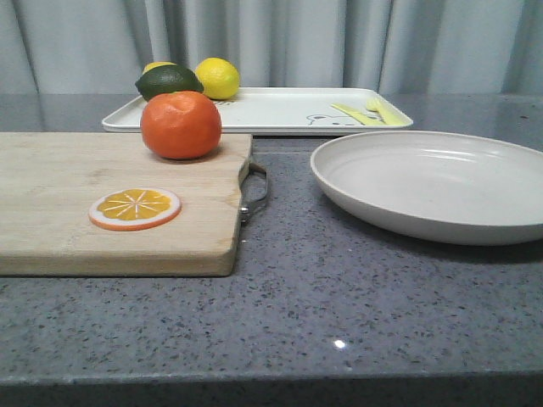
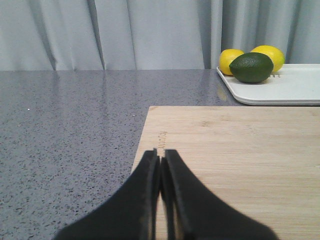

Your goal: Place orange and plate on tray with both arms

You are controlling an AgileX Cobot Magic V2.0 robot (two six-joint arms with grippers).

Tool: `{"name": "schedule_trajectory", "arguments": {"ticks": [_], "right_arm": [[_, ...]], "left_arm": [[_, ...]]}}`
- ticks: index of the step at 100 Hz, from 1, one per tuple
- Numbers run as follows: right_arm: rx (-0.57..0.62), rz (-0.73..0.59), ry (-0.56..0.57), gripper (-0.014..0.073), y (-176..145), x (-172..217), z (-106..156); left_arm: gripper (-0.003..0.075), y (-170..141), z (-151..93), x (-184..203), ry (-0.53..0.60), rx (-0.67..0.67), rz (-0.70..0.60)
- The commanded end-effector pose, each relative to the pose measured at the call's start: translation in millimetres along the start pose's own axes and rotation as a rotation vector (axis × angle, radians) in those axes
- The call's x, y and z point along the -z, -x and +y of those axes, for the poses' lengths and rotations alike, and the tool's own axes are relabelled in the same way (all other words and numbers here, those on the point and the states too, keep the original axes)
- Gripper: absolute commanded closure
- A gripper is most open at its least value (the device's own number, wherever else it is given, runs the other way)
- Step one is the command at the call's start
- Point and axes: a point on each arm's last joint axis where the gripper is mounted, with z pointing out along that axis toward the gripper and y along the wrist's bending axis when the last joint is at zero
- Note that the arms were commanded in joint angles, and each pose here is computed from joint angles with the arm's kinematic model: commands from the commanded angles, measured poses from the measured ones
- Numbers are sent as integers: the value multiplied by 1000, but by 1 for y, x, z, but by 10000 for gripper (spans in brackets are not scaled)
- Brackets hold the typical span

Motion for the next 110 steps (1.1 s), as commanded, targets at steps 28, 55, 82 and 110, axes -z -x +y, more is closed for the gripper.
{"name": "schedule_trajectory", "arguments": {"ticks": [28,55,82,110], "right_arm": [[17,-100,11,664,8,2,1],[17,-100,11,664,8,2,1],[18,-108,13,664,9,2,1],[18,-128,17,664,11,2,2]], "left_arm": [[739,10,1,3,8,8,-186],[739,11,1,3,9,8,-193],[738,11,1,3,9,8,-193],[738,11,1,3,9,10,-193]]}}
